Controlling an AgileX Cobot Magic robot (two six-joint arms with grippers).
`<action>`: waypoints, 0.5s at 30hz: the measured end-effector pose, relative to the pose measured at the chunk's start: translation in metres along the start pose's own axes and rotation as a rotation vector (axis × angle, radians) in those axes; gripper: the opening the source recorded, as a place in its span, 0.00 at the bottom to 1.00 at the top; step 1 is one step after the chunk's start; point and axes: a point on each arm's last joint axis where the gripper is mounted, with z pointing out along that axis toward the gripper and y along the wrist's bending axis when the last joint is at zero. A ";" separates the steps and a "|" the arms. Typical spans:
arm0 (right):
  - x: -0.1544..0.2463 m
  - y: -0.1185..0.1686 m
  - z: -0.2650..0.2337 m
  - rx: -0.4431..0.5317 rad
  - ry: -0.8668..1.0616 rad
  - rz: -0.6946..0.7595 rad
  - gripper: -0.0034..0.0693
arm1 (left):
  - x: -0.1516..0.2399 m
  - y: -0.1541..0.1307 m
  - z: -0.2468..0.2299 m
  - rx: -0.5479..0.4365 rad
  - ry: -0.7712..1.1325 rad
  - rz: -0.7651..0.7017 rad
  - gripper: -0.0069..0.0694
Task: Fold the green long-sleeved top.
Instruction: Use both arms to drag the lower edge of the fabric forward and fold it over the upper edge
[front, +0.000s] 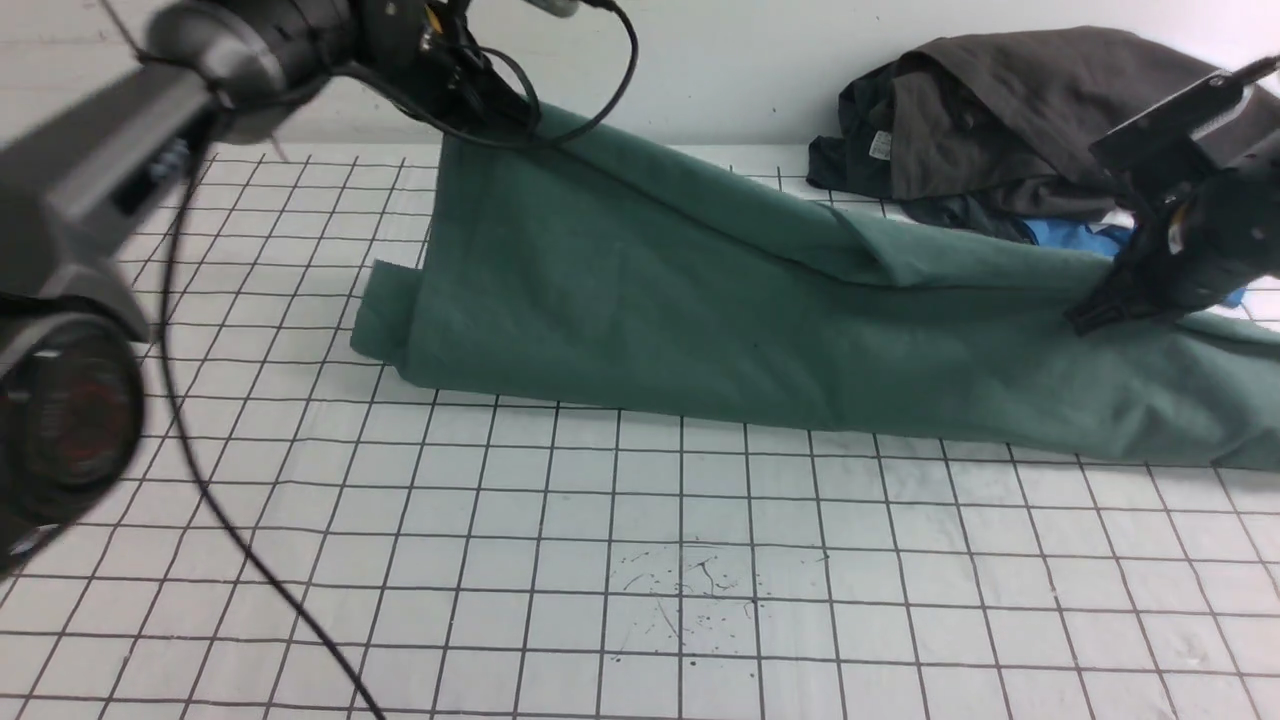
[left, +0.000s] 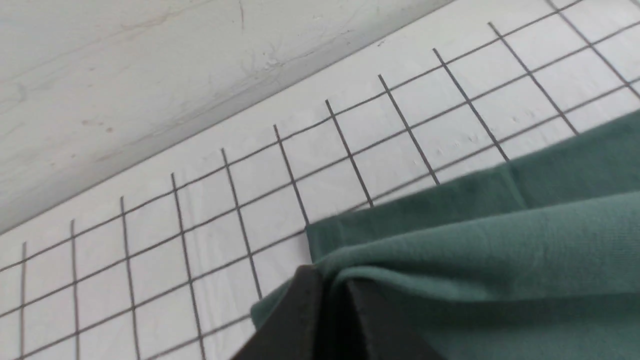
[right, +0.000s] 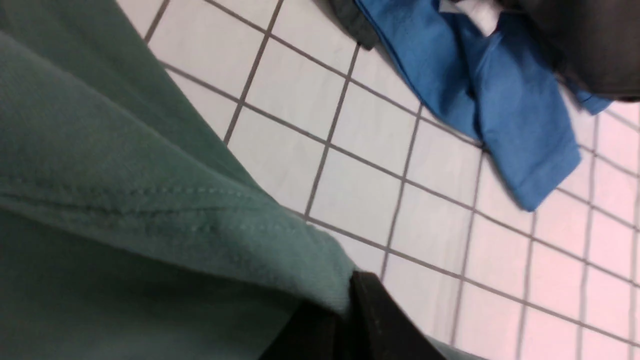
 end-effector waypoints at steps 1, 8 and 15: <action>-0.005 0.002 0.014 -0.012 0.027 0.049 0.13 | -0.002 0.002 0.022 -0.008 0.004 -0.037 0.26; -0.032 -0.004 0.025 -0.056 0.088 0.286 0.52 | 0.014 0.022 0.049 -0.035 0.087 -0.279 0.67; -0.059 0.009 -0.007 -0.242 0.043 0.159 0.53 | 0.001 0.019 0.005 0.089 0.202 -0.176 0.58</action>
